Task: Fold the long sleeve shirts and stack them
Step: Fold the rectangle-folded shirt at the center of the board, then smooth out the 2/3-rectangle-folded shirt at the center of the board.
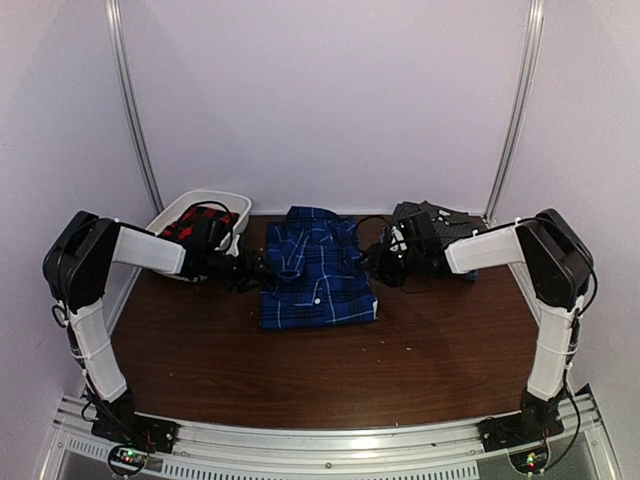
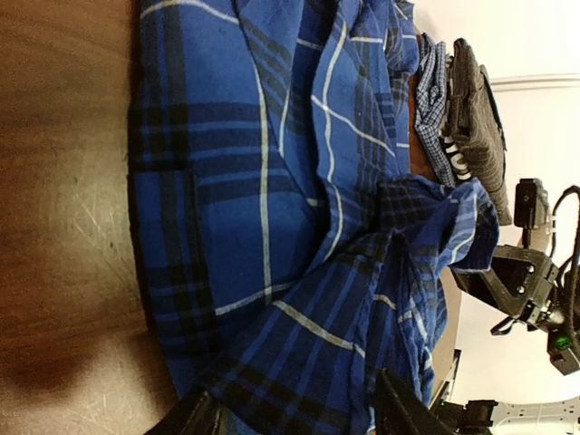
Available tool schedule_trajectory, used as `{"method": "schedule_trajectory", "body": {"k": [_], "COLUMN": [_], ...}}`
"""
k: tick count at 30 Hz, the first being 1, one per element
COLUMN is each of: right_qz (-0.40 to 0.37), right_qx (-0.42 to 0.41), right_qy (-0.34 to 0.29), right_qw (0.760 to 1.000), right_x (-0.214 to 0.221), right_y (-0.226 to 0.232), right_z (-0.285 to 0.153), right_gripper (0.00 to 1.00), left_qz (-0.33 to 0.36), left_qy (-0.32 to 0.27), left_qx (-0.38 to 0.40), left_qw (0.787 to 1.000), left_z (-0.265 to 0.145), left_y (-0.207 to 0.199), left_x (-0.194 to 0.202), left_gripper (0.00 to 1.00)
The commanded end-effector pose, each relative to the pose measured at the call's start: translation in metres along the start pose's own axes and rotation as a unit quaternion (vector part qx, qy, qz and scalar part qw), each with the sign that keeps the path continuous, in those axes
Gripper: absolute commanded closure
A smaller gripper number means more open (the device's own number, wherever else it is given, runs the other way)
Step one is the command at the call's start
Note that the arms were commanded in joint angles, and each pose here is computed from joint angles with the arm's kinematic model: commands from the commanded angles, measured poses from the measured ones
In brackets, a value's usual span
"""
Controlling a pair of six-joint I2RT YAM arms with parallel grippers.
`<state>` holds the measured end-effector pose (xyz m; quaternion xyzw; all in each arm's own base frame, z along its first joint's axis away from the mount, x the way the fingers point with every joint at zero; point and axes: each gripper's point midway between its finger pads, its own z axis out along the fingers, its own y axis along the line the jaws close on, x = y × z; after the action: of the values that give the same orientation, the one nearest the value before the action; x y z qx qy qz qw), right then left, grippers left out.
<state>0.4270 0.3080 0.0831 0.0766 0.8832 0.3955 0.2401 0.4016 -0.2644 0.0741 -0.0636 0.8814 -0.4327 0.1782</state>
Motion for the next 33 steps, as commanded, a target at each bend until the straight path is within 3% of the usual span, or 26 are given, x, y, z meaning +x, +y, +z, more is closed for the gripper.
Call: {"method": "schedule_trajectory", "body": {"k": [1, 8, 14, 19, 24, 33], "right_qz": [-0.045, -0.145, -0.235, -0.317, -0.343, -0.337], "right_qx": [0.018, 0.050, 0.031, 0.058, 0.101, 0.079], "right_qy": [-0.065, -0.061, 0.005, 0.043, 0.047, 0.072], "right_qw": [0.997, 0.986, 0.971, 0.946, 0.933, 0.935], "right_x": [-0.031, -0.010, 0.048, 0.098, 0.108, 0.120], "right_y": [0.022, 0.060, 0.095, 0.099, 0.090, 0.095], "right_z": [-0.033, -0.038, -0.012, 0.011, 0.027, 0.049], "right_gripper": [0.34, 0.34, 0.43, 0.43, 0.40, 0.40], "left_qz": [0.067, 0.096, 0.075, 0.044, 0.010, 0.012], "left_qy": [-0.038, -0.022, -0.008, -0.008, -0.008, -0.005], "left_qx": [-0.017, -0.007, 0.002, 0.004, 0.017, 0.020], "left_qw": [0.997, 0.995, 0.997, 0.999, 1.000, 1.000], "left_z": [-0.020, -0.024, -0.014, -0.004, 0.005, 0.009], "left_y": [-0.021, -0.032, -0.027, -0.019, -0.012, -0.016], "left_x": [-0.029, -0.027, -0.023, -0.026, -0.026, -0.032], "left_gripper": [0.41, 0.36, 0.36, 0.37, 0.39, 0.40]}}
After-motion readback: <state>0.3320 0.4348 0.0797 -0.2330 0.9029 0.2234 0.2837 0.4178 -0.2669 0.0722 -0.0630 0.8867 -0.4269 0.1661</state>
